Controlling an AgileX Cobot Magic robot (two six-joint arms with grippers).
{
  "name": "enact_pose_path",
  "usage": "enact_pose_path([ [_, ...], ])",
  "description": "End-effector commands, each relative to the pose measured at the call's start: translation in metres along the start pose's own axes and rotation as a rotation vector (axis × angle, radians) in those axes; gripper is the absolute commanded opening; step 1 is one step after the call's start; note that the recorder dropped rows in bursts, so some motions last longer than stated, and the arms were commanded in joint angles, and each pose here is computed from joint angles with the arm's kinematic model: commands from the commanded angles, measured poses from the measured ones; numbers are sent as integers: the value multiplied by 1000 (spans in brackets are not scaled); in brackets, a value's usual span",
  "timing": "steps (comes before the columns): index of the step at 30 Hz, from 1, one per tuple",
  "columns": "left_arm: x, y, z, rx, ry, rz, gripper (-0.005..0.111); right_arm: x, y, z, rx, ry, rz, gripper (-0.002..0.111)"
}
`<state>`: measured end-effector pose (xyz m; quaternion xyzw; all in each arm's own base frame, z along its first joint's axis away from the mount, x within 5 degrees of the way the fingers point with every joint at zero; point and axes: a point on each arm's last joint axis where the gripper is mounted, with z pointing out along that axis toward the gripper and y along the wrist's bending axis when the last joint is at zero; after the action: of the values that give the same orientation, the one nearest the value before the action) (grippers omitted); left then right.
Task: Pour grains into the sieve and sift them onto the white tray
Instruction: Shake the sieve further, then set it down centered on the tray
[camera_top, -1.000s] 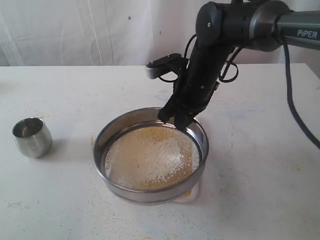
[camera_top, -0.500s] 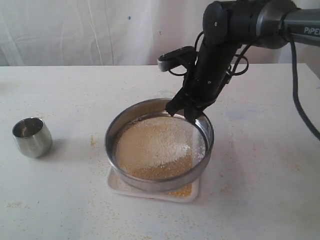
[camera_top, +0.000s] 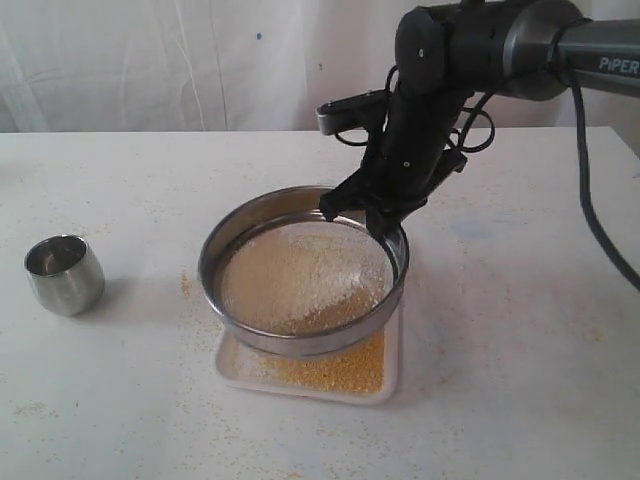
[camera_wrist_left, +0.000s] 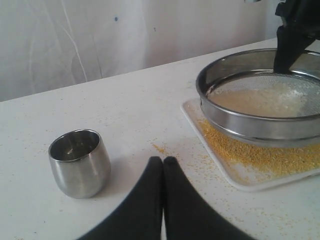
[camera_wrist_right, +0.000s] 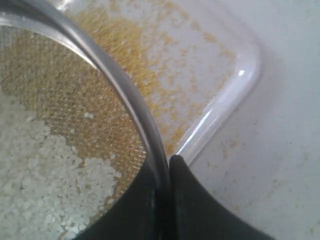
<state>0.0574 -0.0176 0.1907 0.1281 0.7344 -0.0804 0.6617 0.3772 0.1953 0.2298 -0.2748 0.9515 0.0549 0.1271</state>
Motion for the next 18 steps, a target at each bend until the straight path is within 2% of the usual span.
enact_pose_path([
  [1,1,0,0,6,-6,1,0,6,14,-11,-185,28,-287,0],
  [2,1,0,0,6,-6,1,0,4,11,-11,-144,19,-241,0],
  [4,1,0,0,6,-6,1,0,0,-5,-11,-4,-14,-24,0],
  [5,1,0,0,6,-6,1,0,0,-8,-11,25,-15,50,0],
  [6,1,0,0,6,-6,1,0,1,-7,-12,9,-7,45,0],
  [9,1,0,0,6,-6,1,0,10,12,-14,-204,65,-292,0],
  [10,1,0,0,6,-6,1,0,11,12,-14,-217,73,-339,0],
  [11,1,0,0,6,-6,1,0,9,9,-13,-179,59,-302,0],
  [13,1,0,0,6,-6,1,0,2,-7,-13,-4,-6,-92,0],
  [15,1,0,0,6,-6,1,0,0,-13,-14,57,-26,68,0],
  [16,1,0,0,6,-6,1,0,2,-9,-14,13,-9,25,0],
  [17,1,0,0,6,-6,1,0,3,1,-14,-83,10,-66,0],
  [18,1,0,0,6,-6,1,0,7,11,-16,-194,29,-230,0],
])
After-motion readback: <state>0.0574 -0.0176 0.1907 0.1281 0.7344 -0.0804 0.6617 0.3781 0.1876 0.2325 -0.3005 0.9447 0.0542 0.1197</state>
